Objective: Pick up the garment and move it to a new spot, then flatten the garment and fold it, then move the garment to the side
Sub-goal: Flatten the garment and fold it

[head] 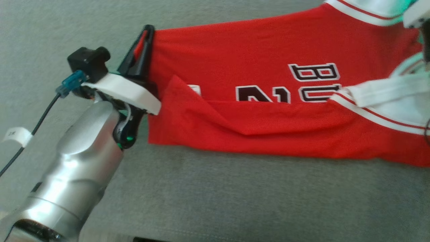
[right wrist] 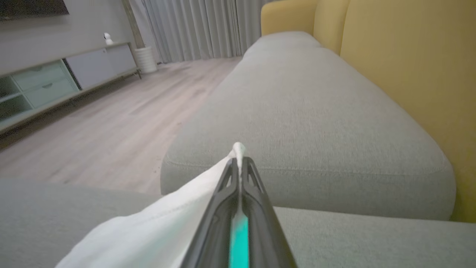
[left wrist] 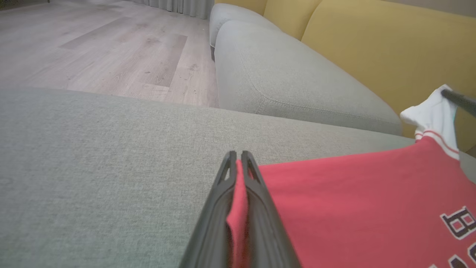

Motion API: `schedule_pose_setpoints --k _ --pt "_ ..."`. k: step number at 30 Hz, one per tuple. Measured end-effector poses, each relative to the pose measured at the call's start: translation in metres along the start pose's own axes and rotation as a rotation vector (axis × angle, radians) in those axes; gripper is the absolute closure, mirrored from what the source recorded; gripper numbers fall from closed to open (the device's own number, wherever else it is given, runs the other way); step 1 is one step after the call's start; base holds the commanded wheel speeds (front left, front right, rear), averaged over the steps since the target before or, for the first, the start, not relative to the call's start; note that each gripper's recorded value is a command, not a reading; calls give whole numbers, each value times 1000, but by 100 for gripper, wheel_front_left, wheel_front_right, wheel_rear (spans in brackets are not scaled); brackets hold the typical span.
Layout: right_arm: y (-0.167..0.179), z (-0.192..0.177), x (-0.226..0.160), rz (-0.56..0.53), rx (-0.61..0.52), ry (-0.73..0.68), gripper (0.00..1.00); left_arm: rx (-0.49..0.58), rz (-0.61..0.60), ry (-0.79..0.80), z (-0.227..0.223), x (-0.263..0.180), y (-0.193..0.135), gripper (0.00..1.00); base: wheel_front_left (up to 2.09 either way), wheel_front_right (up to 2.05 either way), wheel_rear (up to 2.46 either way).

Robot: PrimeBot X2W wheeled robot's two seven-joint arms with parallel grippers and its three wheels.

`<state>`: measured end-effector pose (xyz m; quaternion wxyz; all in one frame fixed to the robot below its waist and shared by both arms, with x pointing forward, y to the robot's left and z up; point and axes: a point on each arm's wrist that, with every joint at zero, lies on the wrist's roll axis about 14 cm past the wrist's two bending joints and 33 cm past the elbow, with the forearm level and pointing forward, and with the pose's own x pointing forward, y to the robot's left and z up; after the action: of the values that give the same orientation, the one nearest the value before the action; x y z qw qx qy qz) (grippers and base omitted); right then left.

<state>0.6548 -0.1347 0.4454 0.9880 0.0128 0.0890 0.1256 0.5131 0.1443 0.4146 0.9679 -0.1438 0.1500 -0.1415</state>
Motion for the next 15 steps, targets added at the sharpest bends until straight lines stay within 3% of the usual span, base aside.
schedule_pose_setpoints --k 6,15 --pt "-5 25 -35 -1 100 -112 100 91 2 -12 0 7 -3 100 0 0 0" --pt "-10 -51 -149 -48 246 13 100 168 53 13 -38 -28 -12 100 0 0 0"
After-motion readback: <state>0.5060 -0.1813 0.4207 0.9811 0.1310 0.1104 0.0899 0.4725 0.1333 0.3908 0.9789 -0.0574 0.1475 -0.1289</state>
